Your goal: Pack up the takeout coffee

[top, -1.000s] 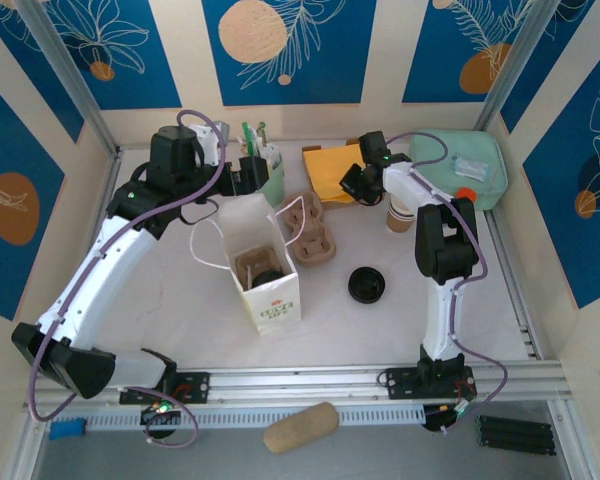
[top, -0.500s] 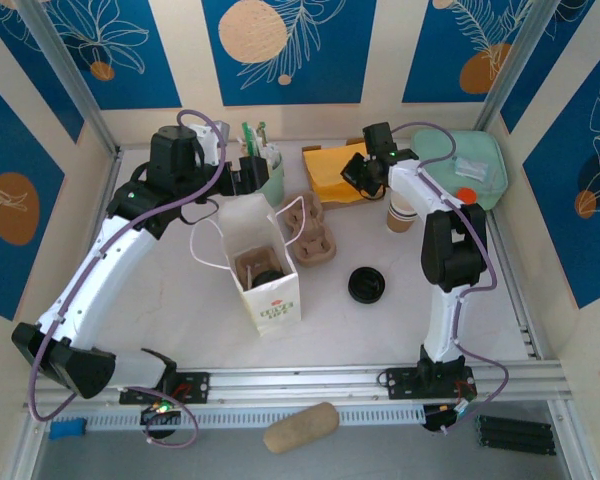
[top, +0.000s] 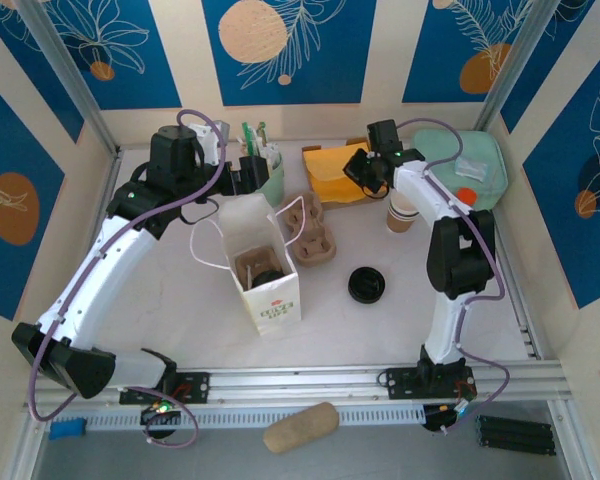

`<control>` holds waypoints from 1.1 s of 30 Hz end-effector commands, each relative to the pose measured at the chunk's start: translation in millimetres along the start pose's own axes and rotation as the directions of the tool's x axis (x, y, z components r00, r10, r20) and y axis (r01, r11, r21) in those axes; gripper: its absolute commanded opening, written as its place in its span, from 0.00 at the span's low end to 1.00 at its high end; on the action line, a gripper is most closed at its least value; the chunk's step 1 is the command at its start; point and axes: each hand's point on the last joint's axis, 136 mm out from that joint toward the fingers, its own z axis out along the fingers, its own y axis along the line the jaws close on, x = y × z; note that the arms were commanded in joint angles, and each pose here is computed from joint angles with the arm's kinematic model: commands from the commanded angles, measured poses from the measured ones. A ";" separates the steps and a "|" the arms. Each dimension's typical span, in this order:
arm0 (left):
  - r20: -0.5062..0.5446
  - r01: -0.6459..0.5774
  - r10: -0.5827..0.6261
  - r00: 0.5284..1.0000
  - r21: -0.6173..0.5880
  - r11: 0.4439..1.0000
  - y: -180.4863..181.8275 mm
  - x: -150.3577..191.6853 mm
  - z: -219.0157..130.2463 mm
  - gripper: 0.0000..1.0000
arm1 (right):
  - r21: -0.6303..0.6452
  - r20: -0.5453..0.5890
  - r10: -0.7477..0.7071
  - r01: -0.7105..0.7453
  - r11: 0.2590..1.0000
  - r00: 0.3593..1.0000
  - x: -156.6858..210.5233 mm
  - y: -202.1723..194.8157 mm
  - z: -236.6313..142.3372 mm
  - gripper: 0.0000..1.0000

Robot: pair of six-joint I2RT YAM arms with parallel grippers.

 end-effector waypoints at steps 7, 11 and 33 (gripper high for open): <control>0.027 -0.023 0.022 0.999 0.023 0.999 -9.9 -9.6 -0.9 0.99 | -0.036 -0.001 -0.002 0.002 0.999 1.000 5.7 1.6 -18.3 0.00; 0.028 -0.020 0.020 0.999 0.025 0.999 -9.7 -9.4 -0.2 0.99 | -0.017 -0.025 0.012 -0.012 1.000 1.000 20.7 -11.1 -13.1 0.00; 0.029 -0.023 0.023 0.999 0.028 0.999 -12.2 -9.6 -0.6 0.99 | 0.079 -0.097 0.091 -0.084 0.993 0.991 58.8 -52.3 12.5 0.61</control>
